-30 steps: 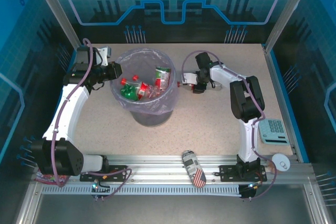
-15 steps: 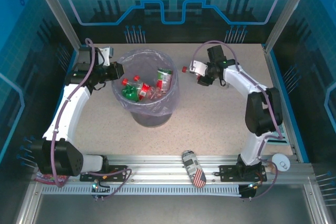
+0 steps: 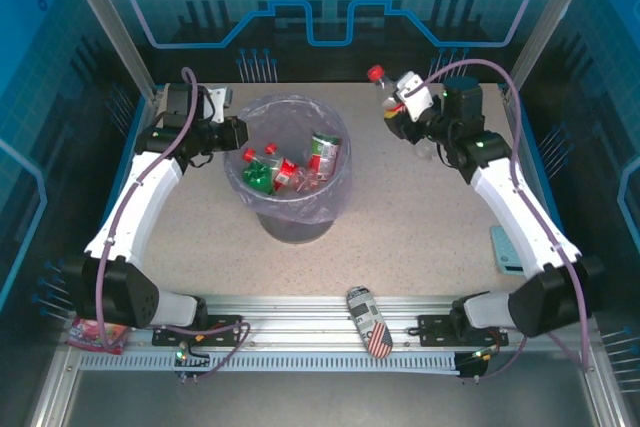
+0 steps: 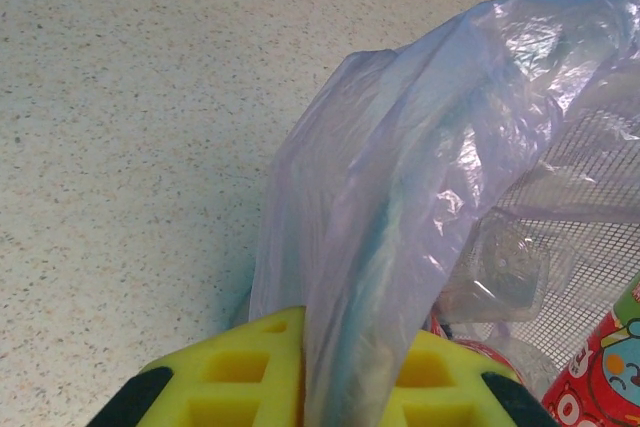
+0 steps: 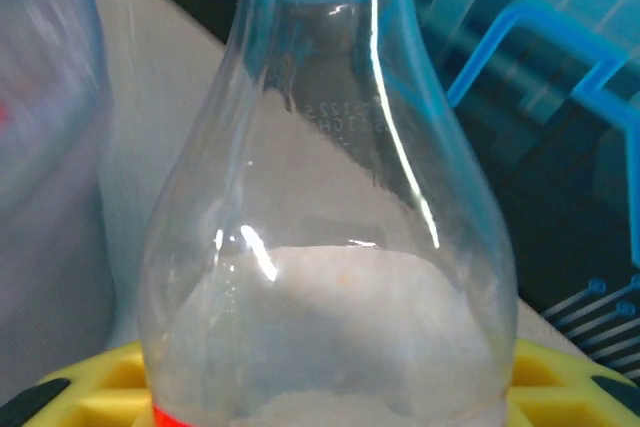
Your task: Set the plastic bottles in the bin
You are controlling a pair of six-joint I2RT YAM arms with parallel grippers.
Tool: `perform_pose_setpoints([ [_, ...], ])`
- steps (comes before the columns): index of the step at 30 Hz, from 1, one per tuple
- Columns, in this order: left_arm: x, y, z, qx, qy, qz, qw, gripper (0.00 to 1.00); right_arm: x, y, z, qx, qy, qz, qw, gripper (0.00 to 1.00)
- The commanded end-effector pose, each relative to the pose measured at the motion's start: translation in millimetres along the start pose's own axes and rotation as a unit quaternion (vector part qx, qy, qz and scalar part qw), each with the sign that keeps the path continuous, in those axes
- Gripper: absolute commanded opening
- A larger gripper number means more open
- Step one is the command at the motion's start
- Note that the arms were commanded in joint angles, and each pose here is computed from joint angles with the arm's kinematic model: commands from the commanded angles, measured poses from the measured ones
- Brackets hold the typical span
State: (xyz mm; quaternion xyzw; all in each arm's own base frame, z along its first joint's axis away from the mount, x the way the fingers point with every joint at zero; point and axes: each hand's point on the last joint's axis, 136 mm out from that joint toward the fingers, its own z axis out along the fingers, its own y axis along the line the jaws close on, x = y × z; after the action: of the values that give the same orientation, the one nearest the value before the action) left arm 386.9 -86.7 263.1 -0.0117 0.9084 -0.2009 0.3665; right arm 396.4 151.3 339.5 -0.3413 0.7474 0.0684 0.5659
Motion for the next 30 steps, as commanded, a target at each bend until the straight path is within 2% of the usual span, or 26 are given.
perform_pose_setpoints([
  [1,21,-18,8,0.023,0.053,-0.007,0.998,0.00,-48,12,-20,-0.022,-0.099,0.055,0.993,0.37],
  [6,26,-32,18,0.033,0.067,-0.001,0.997,0.00,-94,38,-43,-0.048,-0.180,0.057,0.981,0.38],
  [12,25,-44,26,0.050,0.071,-0.002,0.996,0.00,-140,89,-51,-0.134,-0.251,0.054,0.957,0.38],
  [16,26,-43,28,0.053,0.068,0.000,0.996,0.00,-153,124,-33,-0.193,-0.258,0.055,0.945,0.38],
  [19,27,-42,27,0.049,0.063,0.003,0.997,0.00,-159,145,-20,-0.208,-0.267,0.034,0.941,0.38],
  [23,29,-40,27,0.047,0.059,0.006,0.997,0.00,-168,156,-9,-0.211,-0.284,0.017,0.935,0.39],
  [30,29,-44,26,0.058,0.057,0.003,0.997,0.00,-162,185,35,-0.267,-0.291,0.013,0.919,0.39],
])
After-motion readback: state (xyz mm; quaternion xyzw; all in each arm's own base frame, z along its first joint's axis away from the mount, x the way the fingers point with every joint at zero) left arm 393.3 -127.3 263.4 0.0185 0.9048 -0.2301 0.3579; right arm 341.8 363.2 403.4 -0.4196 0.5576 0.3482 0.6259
